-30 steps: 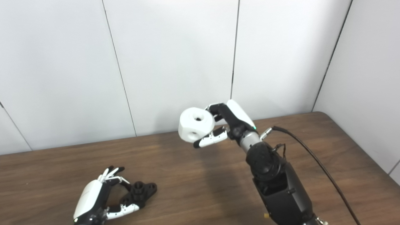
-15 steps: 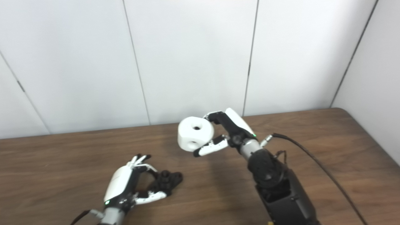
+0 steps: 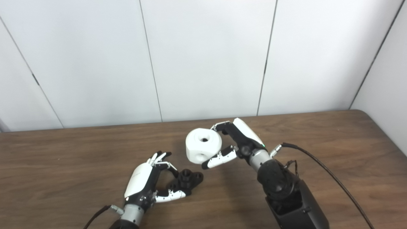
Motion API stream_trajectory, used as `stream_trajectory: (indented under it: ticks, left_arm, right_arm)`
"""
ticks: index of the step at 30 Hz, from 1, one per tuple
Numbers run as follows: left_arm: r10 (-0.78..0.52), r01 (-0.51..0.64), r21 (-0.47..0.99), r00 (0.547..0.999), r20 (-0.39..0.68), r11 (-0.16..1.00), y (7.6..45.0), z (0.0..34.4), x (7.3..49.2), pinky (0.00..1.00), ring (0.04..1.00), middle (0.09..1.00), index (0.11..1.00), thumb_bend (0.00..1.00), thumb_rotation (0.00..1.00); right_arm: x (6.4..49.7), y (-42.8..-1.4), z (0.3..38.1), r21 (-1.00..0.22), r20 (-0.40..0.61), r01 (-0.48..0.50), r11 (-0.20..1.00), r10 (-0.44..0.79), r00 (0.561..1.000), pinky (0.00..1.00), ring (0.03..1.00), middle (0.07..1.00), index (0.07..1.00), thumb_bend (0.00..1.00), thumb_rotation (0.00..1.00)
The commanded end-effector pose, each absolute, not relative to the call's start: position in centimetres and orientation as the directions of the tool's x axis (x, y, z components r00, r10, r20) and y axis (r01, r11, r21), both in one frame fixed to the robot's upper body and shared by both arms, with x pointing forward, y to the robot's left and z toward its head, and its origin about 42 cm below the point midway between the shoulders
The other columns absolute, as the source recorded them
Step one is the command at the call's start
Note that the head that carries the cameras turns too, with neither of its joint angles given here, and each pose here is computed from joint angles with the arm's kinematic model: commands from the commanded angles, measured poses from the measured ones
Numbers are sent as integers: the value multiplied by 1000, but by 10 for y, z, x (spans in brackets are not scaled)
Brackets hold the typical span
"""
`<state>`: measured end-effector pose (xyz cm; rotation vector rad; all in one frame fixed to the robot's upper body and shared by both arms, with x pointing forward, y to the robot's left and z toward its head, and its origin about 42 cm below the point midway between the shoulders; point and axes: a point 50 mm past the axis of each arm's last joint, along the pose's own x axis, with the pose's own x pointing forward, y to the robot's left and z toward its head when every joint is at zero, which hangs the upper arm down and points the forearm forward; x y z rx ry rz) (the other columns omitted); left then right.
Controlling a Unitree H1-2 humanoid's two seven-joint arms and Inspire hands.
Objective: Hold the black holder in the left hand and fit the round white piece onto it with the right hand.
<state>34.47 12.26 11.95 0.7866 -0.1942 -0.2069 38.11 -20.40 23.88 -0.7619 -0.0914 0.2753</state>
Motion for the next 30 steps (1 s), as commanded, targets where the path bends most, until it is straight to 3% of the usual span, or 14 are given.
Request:
stream_trajectory:
  ticks: [1, 16, 20, 30]
  left_arm:
    - [-243, 130, 712, 968, 58, 690, 118, 106, 335, 1000, 1000, 923, 479, 521, 47]
    - [-243, 119, 713, 967, 74, 691, 116, 108, 336, 1000, 1000, 919, 479, 521, 48]
    - [-242, 118, 712, 967, 76, 693, 116, 110, 335, 1000, 1000, 919, 479, 521, 48]
    - [-242, 118, 710, 967, 76, 695, 116, 111, 333, 1000, 1000, 922, 479, 521, 48]
  right_arm:
    - [382, -197, 258, -708, 67, -184, 682, 325, 943, 850, 870, 746, 477, 507, 133]
    - [369, -181, 235, -690, 0, -263, 674, 364, 931, 861, 874, 753, 477, 507, 132]
    - [364, -177, 229, -678, -12, -274, 682, 363, 932, 914, 882, 759, 477, 507, 132]
    - [359, -174, 220, -657, -19, -279, 700, 355, 935, 877, 885, 763, 477, 506, 132]
